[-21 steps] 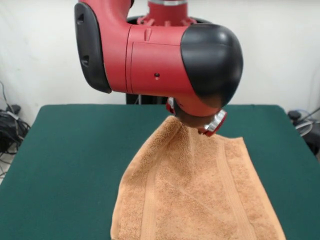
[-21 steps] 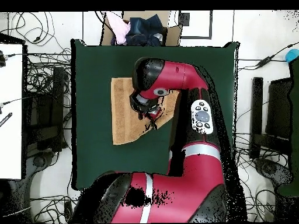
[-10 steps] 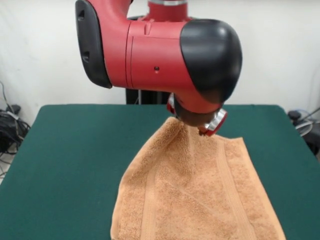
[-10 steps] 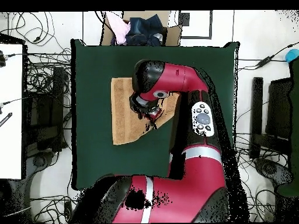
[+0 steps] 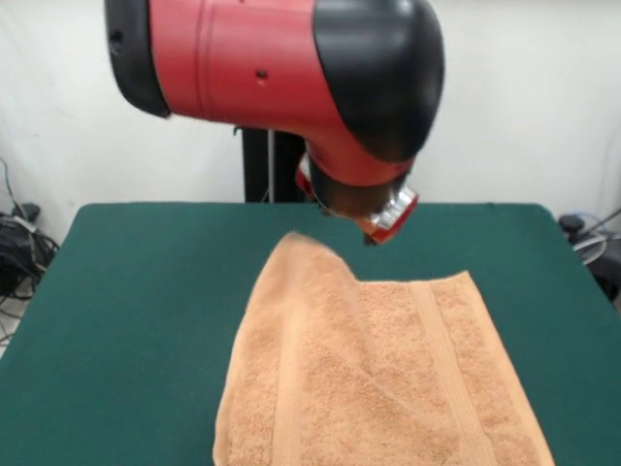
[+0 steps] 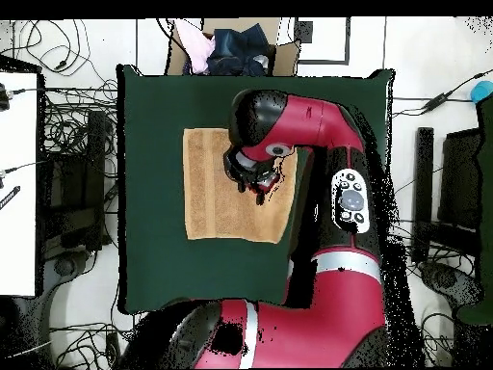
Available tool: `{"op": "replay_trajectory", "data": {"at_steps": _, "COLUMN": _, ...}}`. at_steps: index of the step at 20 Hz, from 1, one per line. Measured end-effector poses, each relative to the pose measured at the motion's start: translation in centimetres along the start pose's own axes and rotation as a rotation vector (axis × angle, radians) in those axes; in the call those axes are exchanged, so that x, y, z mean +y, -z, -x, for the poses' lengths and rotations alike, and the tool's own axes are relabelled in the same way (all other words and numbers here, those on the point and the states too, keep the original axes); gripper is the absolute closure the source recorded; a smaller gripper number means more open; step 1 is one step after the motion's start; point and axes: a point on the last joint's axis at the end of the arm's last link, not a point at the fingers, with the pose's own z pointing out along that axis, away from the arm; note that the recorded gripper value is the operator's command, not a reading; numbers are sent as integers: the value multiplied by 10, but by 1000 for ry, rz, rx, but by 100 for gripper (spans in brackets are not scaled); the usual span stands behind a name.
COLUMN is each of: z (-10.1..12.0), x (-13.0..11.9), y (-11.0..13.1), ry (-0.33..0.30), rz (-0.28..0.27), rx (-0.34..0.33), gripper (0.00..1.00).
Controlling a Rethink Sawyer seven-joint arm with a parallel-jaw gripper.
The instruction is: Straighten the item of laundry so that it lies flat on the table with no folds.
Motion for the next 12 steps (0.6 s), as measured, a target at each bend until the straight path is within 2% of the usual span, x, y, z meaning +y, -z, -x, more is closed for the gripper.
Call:
{"op": "replay_trajectory", "data": {"at_steps": 9, "z": -4, "x": -15, "y": 57, "ry": -24, "rz": -32, "rx": 70, "gripper": 0}}
{"op": "replay_trajectory", "data": {"at_steps": 12, "z": -4, "x": -16, "y": 69, "ry": -28, "rz": -25, "rx": 55, "gripper": 0}}
